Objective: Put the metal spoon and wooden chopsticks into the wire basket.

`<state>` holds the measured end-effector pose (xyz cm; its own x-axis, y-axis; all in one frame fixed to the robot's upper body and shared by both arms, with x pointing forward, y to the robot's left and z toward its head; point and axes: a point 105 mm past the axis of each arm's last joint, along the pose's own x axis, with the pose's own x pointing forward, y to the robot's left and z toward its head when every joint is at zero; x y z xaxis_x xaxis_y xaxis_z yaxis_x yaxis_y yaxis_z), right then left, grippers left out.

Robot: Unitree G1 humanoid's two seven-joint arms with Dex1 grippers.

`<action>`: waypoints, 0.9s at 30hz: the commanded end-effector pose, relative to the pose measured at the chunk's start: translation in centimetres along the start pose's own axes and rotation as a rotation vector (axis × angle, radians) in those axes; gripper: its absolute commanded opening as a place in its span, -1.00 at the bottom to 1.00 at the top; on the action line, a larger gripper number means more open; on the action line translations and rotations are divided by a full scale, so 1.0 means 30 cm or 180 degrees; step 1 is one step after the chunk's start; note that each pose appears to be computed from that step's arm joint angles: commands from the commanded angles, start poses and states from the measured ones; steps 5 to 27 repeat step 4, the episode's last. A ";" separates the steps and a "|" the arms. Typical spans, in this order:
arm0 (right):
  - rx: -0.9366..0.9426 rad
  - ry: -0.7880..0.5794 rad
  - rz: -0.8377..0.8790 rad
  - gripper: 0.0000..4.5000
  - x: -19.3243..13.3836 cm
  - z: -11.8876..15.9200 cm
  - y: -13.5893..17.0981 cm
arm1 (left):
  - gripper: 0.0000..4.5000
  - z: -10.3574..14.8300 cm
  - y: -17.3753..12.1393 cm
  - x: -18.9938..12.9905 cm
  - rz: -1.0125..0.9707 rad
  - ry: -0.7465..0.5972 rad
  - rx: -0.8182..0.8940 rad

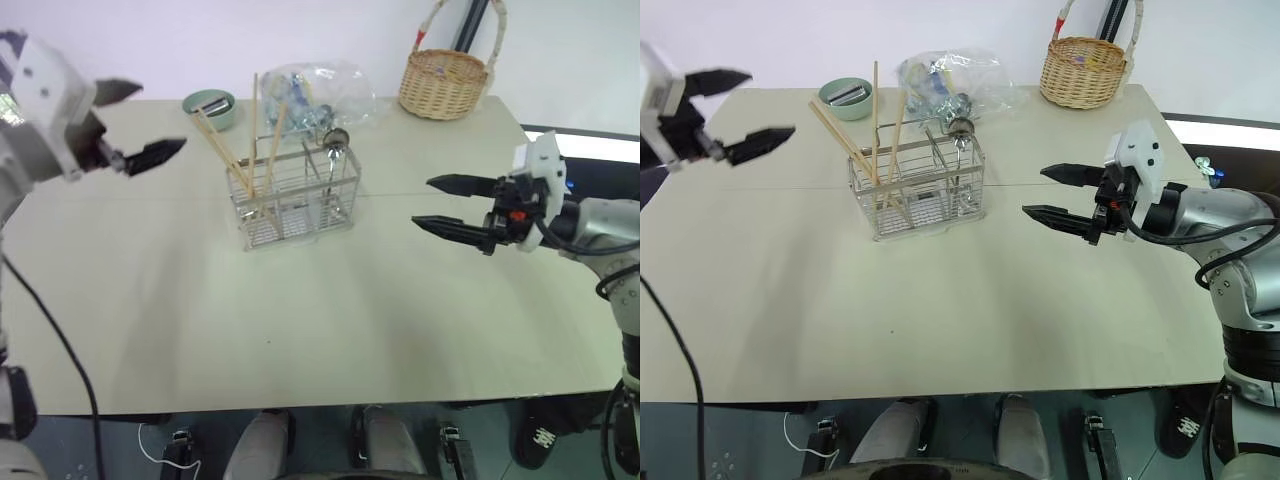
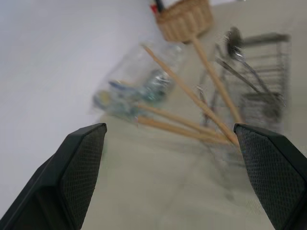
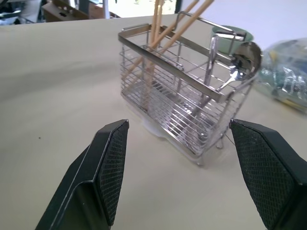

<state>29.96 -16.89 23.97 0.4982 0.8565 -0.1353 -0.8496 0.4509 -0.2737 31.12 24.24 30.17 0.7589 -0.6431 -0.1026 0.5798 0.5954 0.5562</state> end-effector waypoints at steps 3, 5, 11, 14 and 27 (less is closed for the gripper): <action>-0.0151 -0.0141 0.0128 0.54 0.019 0.042 0.001 | 0.99 0.050 -0.076 -0.092 -0.0362 0.0089 0.0159; -0.0147 -0.0154 0.0137 0.54 0.022 0.044 0.002 | 0.99 0.048 -0.080 -0.099 -0.0366 0.0104 0.0137; -0.0147 -0.0154 0.0137 0.54 0.022 0.044 0.002 | 0.99 0.048 -0.080 -0.099 -0.0366 0.0104 0.0137; -0.0147 -0.0154 0.0137 0.54 0.022 0.044 0.002 | 0.99 0.048 -0.080 -0.099 -0.0366 0.0104 0.0137; -0.0147 -0.0154 0.0137 0.54 0.022 0.044 0.002 | 0.99 0.048 -0.080 -0.099 -0.0366 0.0104 0.0137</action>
